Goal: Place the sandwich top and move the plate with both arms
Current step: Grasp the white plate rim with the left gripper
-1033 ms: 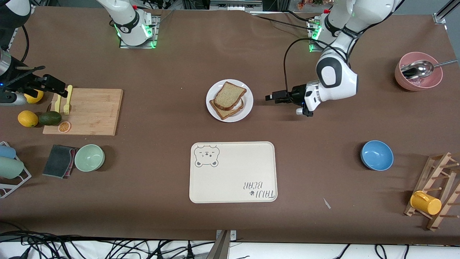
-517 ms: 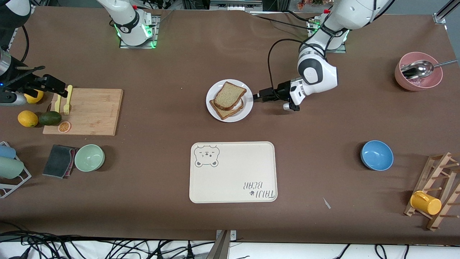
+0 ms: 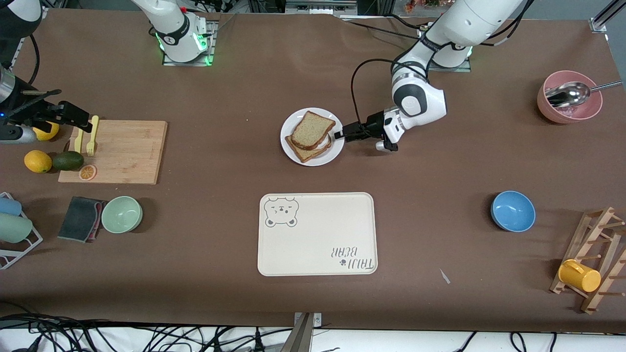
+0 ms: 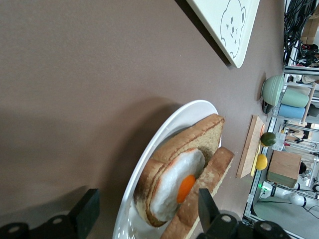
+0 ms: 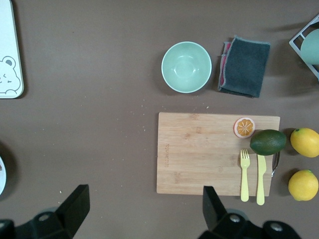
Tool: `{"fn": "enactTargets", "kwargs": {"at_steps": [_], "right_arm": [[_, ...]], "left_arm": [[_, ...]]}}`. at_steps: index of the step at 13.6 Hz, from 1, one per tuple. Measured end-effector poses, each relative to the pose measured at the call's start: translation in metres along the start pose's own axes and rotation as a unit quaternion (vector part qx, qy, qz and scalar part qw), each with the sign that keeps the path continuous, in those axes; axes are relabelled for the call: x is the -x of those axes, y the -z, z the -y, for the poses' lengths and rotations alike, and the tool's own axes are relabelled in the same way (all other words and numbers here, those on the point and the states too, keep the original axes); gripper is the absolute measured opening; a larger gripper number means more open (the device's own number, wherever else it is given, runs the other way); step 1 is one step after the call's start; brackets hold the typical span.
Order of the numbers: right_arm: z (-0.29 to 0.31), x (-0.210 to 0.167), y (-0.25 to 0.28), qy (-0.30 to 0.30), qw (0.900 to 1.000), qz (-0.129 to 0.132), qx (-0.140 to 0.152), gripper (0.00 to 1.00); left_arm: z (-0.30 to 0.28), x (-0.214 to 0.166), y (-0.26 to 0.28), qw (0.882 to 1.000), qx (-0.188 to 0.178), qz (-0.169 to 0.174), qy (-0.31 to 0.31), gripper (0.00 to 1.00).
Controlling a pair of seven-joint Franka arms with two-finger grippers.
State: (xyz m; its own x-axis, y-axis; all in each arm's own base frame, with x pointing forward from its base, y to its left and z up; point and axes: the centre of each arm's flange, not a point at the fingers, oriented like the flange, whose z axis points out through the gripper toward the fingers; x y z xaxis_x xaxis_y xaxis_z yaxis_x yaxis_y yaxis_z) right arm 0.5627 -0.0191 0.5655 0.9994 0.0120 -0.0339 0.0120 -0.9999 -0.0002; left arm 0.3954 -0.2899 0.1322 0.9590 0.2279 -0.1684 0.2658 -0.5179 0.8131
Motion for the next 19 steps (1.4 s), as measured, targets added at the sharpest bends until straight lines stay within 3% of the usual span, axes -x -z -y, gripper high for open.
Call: {"fn": "enactTargets", "kwargs": {"at_steps": [11,13,19], "right_arm": [[0.001,0.000,0.000,0.001,1.000,0.000,0.000,1.00],[0.002,0.000,0.000,0.002,1.000,0.000,0.000,1.00],[0.002,0.000,0.000,0.002,1.000,0.000,0.000,1.00]], "left_arm": [[0.013,0.002,-0.009,1.000,0.000,-0.006,-0.016,0.58],[0.014,0.002,-0.010,1.000,-0.001,-0.006,-0.021,0.46],[0.018,0.003,-0.010,0.999,-0.004,-0.005,-0.038,0.35]]}}
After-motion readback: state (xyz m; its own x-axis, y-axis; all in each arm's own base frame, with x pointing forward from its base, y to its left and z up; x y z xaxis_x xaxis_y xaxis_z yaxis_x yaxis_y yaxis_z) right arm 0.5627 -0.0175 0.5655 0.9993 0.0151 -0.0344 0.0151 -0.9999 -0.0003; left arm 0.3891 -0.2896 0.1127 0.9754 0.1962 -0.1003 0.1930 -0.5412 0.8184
